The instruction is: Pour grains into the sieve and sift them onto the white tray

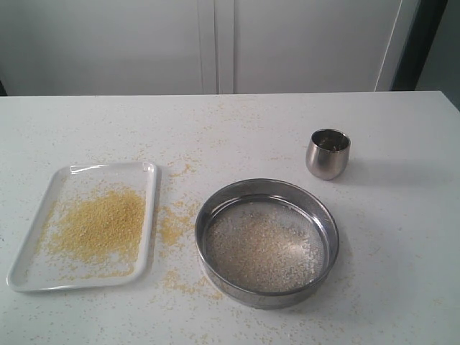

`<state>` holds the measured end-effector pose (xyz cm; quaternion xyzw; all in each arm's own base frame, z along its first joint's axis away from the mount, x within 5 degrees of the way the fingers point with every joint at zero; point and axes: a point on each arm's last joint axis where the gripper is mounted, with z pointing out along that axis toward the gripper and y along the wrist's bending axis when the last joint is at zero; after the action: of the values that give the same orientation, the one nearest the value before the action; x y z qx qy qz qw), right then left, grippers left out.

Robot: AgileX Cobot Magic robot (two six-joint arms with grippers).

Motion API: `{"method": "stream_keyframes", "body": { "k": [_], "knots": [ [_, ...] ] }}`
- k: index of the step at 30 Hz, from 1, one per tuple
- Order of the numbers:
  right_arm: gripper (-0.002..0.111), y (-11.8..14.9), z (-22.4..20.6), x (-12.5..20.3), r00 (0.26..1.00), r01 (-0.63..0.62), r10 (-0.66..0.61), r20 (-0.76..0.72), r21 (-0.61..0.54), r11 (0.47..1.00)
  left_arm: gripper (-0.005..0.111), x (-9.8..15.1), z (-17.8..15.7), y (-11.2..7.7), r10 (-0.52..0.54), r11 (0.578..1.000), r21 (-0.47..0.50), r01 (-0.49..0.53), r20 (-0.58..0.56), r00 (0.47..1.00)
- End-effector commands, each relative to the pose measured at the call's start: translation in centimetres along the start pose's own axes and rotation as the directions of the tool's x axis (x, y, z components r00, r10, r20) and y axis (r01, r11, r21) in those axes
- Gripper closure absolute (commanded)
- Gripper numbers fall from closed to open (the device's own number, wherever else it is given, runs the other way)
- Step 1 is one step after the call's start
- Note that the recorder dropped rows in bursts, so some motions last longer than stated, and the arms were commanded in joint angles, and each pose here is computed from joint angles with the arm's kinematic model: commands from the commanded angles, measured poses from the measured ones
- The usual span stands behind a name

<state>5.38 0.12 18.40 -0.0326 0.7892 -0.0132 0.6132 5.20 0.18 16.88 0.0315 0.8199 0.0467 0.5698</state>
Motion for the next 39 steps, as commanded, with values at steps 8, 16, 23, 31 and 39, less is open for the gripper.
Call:
{"method": "stream_keyframes", "body": {
  "k": [8,16,23,31,39],
  "knots": [
    [0.108,-0.05,0.01,0.17,0.995,-0.104,0.104,-0.004,0.009,0.995,0.107,0.19,0.05,-0.05,-0.01,1.0,0.002,0.01,-0.002,1.0],
    [0.108,-0.22,0.01,0.16,0.999,-0.05,0.05,-0.002,0.028,0.998,0.107,0.19,0.05,-0.05,-0.01,1.0,0.002,0.01,-0.002,1.0],
    [0.108,-0.28,0.01,0.16,0.999,-0.033,0.033,-0.002,0.033,0.999,0.107,0.19,0.05,-0.05,-0.01,1.0,0.002,0.01,-0.002,1.0],
    [0.108,-0.28,0.01,0.16,0.999,-0.033,0.033,-0.002,0.033,0.999,0.107,0.19,0.05,-0.05,-0.01,1.0,0.002,0.01,-0.002,1.0],
    [0.108,-0.28,0.01,0.16,0.999,-0.033,0.033,-0.002,0.033,0.999,0.107,0.19,0.05,-0.05,-0.01,1.0,0.002,0.01,-0.002,1.0]
  ]
}}
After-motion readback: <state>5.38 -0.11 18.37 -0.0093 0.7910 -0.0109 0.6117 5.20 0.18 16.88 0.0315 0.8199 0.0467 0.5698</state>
